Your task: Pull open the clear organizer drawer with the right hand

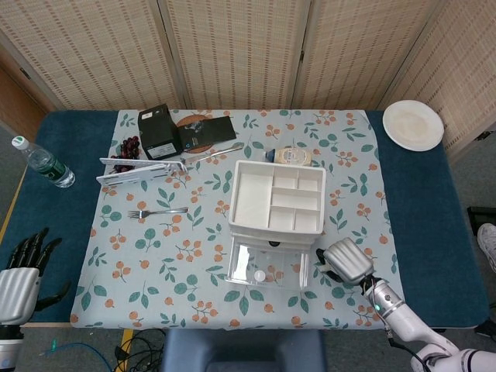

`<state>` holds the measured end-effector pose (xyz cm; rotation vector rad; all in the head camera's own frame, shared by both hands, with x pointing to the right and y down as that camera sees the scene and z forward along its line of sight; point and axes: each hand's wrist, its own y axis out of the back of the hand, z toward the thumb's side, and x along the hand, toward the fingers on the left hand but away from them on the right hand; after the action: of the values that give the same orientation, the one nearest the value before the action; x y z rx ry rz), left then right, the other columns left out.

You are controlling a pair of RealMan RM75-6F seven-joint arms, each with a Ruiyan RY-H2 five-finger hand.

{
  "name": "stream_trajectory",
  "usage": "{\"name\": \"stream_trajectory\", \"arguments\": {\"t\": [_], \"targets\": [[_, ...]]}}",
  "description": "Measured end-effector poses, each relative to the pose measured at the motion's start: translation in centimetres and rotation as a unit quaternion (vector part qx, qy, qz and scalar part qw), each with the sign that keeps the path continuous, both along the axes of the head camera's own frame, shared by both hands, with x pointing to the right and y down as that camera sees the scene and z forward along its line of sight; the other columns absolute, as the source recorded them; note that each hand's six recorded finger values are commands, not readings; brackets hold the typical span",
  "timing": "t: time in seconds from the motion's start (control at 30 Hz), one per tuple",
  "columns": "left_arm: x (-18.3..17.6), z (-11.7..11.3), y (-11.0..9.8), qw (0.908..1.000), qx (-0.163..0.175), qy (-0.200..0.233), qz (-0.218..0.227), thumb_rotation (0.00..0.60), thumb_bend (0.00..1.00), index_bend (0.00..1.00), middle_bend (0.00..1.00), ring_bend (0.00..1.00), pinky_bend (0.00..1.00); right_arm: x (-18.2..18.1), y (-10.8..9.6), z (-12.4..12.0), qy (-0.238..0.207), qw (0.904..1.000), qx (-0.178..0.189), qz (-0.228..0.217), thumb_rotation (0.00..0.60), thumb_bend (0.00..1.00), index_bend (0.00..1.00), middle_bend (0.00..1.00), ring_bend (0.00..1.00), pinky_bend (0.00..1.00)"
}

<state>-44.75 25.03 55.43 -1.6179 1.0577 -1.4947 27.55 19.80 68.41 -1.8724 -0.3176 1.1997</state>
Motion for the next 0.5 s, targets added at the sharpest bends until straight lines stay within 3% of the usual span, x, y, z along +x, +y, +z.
{"name": "stream_trajectory", "arguments": {"t": [0.5], "targets": [[0.21, 0.22, -0.2, 1.0, -0.003, 0.001, 0.003, 0.6, 0.25, 0.14, 0.0, 0.04, 0.07, 0.92, -0.19, 0.32, 0.017, 0.9998, -0.004, 0.009, 0.6, 0.41, 0.33, 0.98, 1.0, 1.0]]}}
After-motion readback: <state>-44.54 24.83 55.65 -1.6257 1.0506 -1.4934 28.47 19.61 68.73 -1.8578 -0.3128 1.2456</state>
